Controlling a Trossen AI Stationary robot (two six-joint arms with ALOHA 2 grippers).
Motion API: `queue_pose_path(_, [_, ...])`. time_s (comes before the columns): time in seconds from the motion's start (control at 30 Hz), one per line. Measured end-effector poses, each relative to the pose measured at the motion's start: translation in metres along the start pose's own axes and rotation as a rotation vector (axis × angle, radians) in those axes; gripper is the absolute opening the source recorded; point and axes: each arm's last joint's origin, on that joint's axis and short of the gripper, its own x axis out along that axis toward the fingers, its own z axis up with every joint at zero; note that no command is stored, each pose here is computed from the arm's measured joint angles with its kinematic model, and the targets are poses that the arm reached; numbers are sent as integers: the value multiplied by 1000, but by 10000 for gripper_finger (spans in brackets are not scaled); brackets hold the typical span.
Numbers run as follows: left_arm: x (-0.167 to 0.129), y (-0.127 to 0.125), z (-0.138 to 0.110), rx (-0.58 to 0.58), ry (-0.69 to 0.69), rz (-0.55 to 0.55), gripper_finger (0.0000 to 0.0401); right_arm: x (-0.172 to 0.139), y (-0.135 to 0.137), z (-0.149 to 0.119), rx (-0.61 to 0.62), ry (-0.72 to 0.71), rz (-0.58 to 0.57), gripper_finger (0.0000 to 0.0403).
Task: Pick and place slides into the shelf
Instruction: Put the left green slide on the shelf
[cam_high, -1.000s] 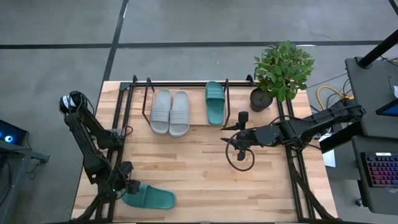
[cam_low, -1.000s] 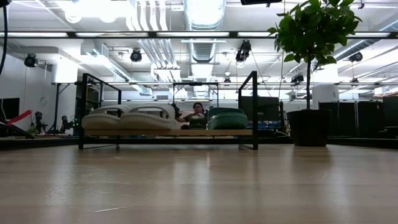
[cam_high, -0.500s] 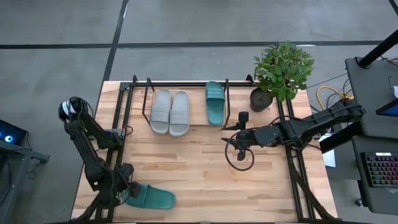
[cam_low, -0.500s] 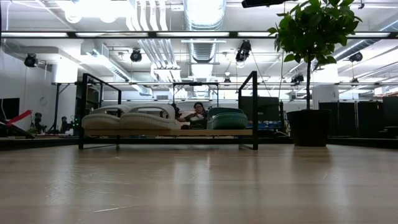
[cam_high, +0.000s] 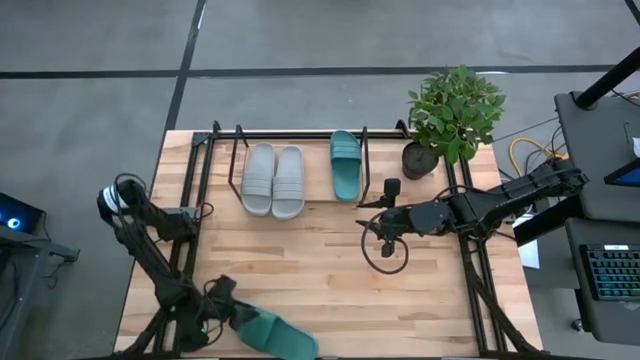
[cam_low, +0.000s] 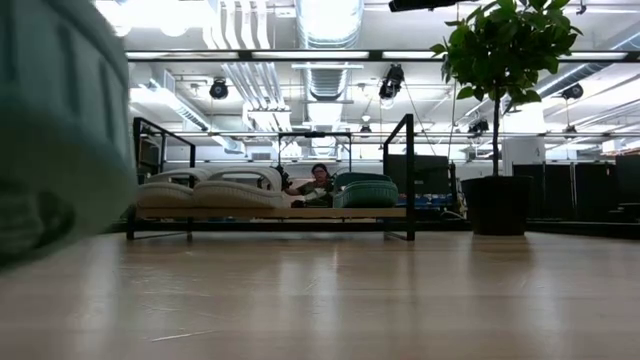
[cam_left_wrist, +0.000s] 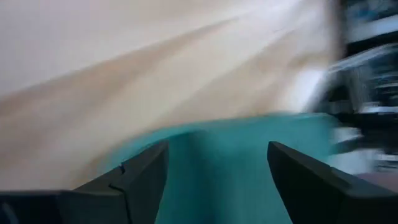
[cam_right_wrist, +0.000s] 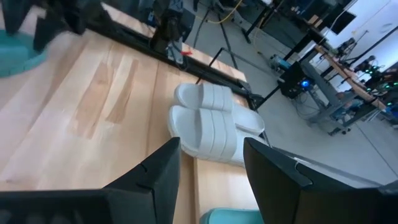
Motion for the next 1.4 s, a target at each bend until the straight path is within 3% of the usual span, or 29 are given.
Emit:
queue_pose_path(0.53, [-2,3,0,-11,75,55,258,2,-2,1,-9,-7,-10,167])
queue_pose_path(0.93, [-1,-11,-7,-18,136,-61,258,2,-2,0,-7,-6,-9,167])
queue_pose_path(1.4, [11,-16,-3,-5,156,-65,258,2,-2,0,-7,-5,-8,166])
